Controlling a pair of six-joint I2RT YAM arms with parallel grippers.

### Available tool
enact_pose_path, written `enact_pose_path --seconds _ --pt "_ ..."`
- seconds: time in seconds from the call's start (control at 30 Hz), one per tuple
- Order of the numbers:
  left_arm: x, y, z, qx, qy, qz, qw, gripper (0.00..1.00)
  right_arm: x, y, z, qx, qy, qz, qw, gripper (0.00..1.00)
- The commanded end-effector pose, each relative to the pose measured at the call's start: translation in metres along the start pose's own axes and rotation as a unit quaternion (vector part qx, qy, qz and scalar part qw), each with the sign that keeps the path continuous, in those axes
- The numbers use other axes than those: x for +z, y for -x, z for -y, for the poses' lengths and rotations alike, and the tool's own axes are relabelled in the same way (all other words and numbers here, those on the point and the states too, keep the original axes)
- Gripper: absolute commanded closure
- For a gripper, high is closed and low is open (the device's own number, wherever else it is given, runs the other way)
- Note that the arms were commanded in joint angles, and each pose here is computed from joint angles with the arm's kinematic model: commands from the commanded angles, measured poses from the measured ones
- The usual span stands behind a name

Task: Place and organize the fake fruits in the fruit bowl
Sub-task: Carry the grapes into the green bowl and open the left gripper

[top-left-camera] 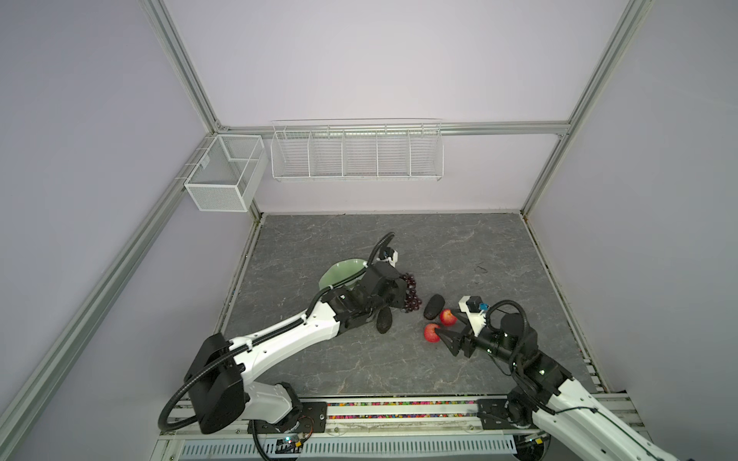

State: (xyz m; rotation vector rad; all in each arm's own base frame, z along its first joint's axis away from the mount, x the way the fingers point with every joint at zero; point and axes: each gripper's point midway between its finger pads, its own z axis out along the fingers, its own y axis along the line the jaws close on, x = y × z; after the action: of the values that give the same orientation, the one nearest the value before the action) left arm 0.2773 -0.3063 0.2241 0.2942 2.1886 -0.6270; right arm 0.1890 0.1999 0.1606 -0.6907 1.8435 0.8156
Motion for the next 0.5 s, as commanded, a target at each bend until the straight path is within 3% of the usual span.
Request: enact_pose_path --seconds 0.0,0.2,0.47 --pt "-0.015 0.018 -0.048 -0.006 0.064 0.022 0.998 0.69 0.006 0.014 -0.025 -0.026 0.076 0.033 0.996 0.12" --pt "-0.013 0.014 -0.122 -0.025 0.154 -0.012 0.988 0.69 0.004 0.014 -0.060 -0.044 0.169 0.038 0.984 0.12" --pt "0.022 -0.013 -0.163 -0.019 0.208 -0.056 0.976 0.69 0.017 0.012 -0.038 -0.033 0.091 0.022 0.995 0.12"
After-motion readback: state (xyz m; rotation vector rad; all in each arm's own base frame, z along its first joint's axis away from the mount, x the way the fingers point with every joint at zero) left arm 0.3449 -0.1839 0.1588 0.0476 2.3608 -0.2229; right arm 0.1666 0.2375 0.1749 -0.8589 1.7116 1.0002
